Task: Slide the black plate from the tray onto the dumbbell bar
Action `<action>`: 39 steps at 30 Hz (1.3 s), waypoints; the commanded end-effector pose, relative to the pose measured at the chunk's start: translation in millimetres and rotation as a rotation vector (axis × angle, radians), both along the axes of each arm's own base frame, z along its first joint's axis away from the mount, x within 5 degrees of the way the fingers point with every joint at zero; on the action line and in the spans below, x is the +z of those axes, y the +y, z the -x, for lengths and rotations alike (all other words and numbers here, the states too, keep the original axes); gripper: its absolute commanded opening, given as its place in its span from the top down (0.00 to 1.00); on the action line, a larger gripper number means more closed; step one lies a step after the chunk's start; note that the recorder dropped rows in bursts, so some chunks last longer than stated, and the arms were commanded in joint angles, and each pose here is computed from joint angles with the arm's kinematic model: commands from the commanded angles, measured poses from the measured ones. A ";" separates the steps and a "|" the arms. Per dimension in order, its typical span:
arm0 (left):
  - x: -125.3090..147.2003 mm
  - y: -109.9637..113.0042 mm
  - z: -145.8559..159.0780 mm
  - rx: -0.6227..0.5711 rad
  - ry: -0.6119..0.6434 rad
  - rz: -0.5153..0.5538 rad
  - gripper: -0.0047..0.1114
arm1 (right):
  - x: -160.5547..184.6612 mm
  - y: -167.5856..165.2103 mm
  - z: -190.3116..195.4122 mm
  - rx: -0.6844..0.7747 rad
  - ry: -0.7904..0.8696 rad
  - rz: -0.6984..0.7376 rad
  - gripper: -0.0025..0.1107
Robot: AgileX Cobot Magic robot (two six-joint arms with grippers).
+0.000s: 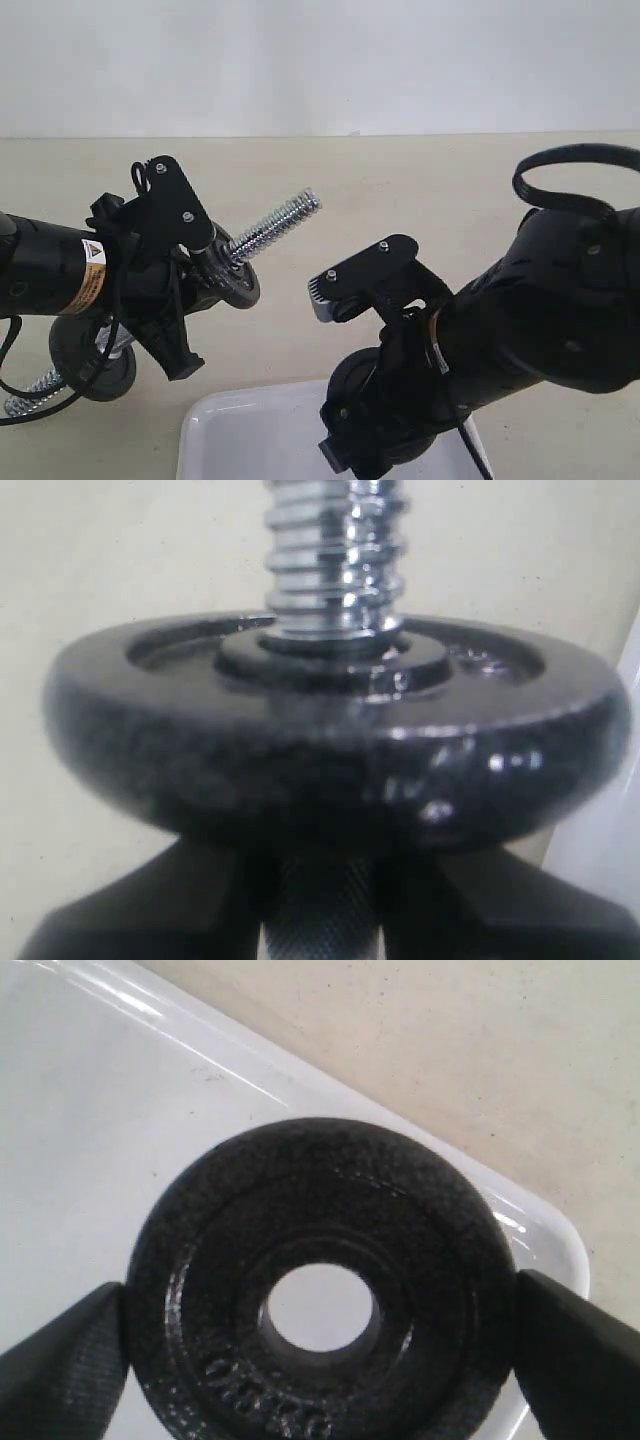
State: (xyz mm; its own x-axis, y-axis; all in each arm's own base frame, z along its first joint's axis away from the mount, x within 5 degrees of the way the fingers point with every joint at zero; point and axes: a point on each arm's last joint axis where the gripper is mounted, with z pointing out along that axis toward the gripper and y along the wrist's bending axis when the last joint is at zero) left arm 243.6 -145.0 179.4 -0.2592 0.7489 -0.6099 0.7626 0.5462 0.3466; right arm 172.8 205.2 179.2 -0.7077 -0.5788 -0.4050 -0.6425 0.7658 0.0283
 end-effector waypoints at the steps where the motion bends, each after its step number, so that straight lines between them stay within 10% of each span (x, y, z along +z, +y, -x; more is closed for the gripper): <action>1: 24.6 1.1 -5.7 0.024 -0.097 0.020 0.92 | 11.8 1.6 -2.3 0.023 -0.052 -0.041 0.98; 11: 24.8 2.2 -6.4 0.026 -0.108 0.006 0.92 | 17.3 -15.4 -19.6 0.004 -0.045 -0.075 0.98; 39: 24.8 2.2 -6.4 -0.057 -0.154 -0.073 0.92 | 110.9 -95.7 -73.3 0.169 0.057 -0.861 0.98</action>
